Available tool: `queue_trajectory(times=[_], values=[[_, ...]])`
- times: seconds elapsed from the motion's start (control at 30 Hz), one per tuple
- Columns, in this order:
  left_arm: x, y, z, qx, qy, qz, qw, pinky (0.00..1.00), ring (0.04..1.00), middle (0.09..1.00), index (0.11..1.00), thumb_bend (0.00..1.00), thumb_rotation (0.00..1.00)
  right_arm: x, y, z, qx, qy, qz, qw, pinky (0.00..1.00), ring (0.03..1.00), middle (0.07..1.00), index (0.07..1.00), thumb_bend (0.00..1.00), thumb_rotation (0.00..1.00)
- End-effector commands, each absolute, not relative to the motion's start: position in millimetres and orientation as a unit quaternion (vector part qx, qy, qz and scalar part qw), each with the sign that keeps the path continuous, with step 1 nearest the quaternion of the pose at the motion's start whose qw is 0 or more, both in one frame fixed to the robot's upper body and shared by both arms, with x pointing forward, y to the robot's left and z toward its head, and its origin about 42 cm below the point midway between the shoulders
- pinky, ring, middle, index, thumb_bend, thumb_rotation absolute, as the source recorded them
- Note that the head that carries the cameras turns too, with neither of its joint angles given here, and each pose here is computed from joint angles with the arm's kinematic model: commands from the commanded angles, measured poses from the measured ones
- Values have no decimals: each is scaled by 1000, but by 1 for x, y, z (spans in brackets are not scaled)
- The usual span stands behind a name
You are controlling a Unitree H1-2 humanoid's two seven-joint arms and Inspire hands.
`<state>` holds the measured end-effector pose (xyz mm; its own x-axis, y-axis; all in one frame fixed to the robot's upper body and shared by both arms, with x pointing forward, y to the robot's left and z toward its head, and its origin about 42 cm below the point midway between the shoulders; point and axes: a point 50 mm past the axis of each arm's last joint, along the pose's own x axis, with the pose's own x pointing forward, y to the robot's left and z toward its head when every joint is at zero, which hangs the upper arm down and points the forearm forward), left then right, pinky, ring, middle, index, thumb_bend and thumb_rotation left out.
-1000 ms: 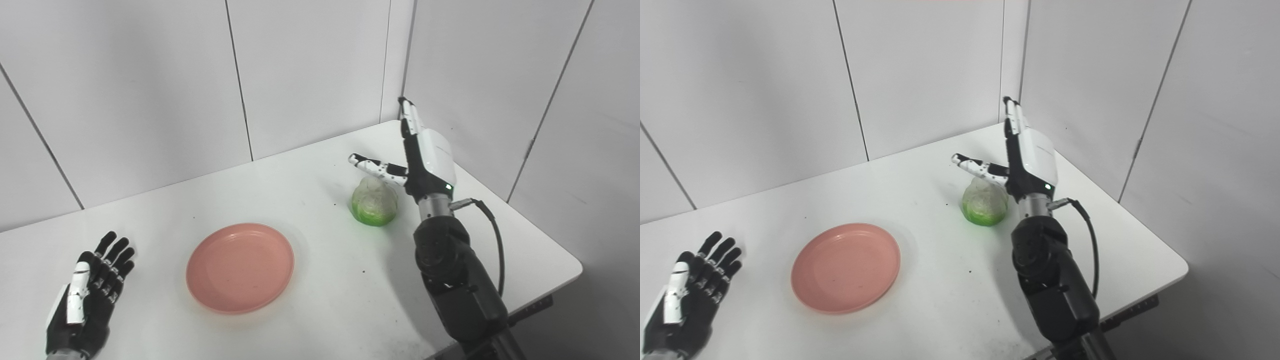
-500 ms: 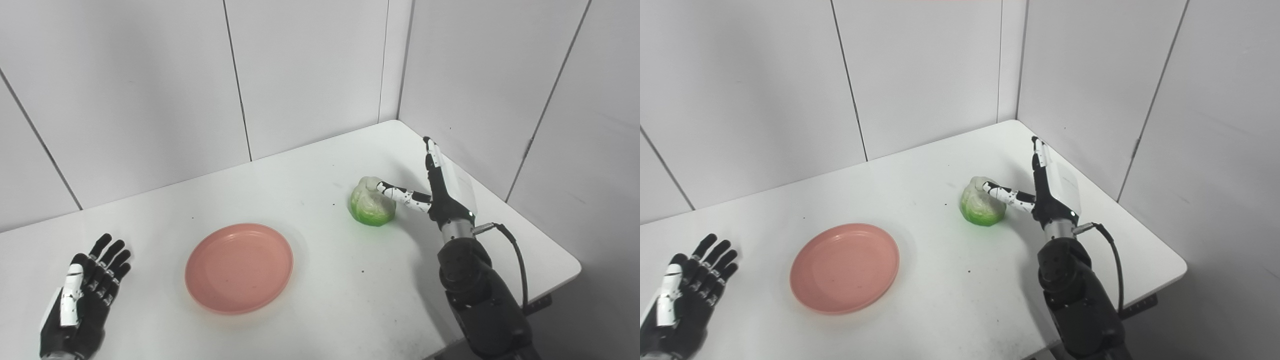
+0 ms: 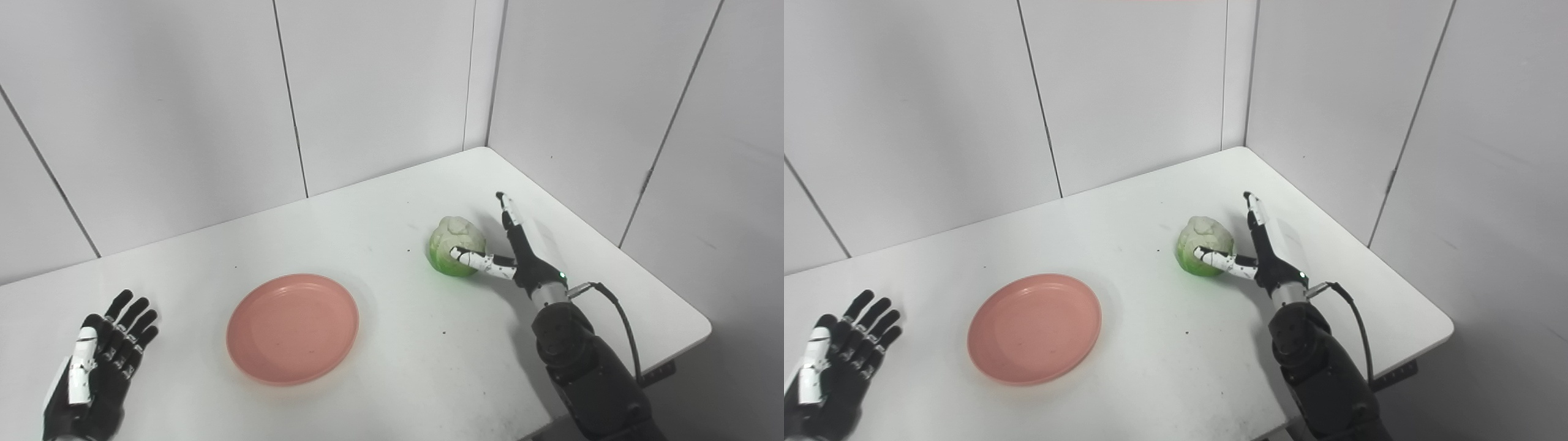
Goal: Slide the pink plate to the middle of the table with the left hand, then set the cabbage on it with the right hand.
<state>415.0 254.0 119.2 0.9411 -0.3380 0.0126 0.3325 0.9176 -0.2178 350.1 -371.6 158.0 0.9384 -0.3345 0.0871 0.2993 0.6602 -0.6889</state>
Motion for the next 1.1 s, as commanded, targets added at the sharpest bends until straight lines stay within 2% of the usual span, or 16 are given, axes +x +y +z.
queue_trajectory(times=[0.0,0.3,0.4,1.07], values=[[414,262,116,-108,30,-164,980,951,920,919,906,463,1000,365,-373,185,-380,-34,-171,909,808,937,1000,1000,1000,631],[413,260,116,-110,30,-166,979,953,927,921,906,461,1000,378,-371,179,-377,-23,-154,913,779,923,1000,1000,1000,623],[412,260,115,-111,31,-168,979,947,925,922,907,459,1000,383,-369,179,-377,-24,-147,914,808,939,1000,1000,1000,613],[408,253,116,-114,27,-179,977,957,932,935,924,469,1000,410,-366,182,-386,-16,-137,912,816,926,980,1000,1000,558]])
